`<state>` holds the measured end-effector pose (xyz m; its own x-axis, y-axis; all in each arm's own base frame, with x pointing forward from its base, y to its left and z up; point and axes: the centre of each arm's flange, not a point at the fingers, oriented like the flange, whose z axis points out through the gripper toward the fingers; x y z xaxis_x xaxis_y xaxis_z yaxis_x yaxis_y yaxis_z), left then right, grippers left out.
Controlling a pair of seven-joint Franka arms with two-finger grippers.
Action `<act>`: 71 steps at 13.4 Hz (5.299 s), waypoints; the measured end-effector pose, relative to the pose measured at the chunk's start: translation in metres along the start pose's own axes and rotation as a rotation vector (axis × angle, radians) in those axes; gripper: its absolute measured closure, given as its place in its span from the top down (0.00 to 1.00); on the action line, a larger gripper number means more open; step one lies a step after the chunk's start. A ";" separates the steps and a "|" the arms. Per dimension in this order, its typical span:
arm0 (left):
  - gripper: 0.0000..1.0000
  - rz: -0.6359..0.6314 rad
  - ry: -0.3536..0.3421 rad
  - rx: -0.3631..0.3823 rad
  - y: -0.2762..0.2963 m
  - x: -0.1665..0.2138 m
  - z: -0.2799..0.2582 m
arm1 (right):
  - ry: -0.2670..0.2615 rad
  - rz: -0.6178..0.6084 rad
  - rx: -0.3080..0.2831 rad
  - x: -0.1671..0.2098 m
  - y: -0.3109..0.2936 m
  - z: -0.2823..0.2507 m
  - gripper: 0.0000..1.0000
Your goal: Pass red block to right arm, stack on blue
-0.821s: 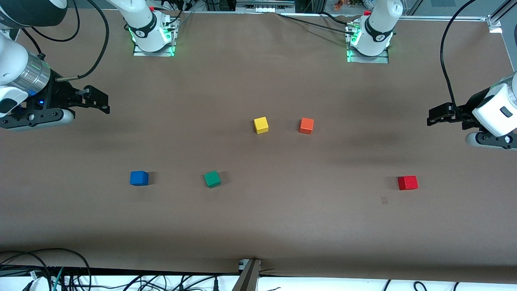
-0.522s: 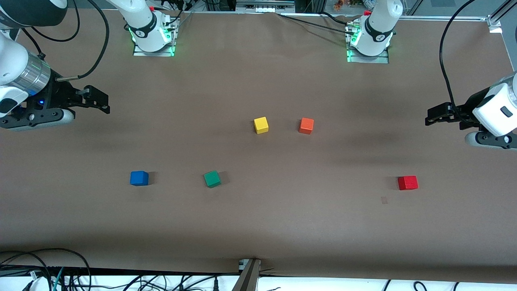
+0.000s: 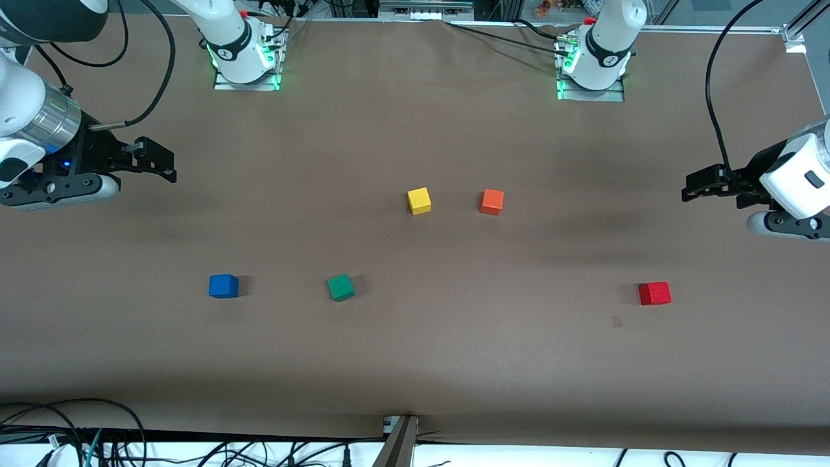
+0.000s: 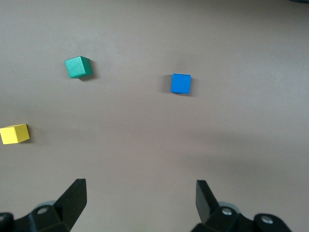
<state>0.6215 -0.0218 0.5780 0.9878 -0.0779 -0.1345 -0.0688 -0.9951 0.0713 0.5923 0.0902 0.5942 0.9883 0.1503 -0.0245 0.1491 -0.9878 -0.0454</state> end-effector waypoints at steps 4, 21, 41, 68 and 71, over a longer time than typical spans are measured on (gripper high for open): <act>1.00 -0.019 -0.073 -0.001 -0.012 0.023 0.045 | 0.001 -0.001 0.000 0.000 -0.001 0.000 1.00; 1.00 -0.138 0.071 0.074 -0.128 0.092 0.297 | 0.000 -0.005 0.001 0.000 -0.003 -0.001 1.00; 0.56 -0.123 0.132 0.079 -0.122 0.102 0.366 | -0.002 -0.005 0.001 0.000 -0.003 -0.001 1.00; 0.56 0.998 0.725 -0.604 0.237 0.076 0.126 | -0.045 -0.010 0.003 0.018 -0.008 0.037 1.00; 0.56 0.957 0.755 -0.728 0.258 0.067 0.119 | -0.107 -0.009 0.003 0.030 -0.006 0.074 1.00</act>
<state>0.6537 -0.2908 0.4694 0.4533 -0.4115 0.7907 -0.8859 -0.3060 0.3486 0.6191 0.1038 0.5194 0.9780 0.1626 -0.1309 0.1575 -0.9863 -0.0487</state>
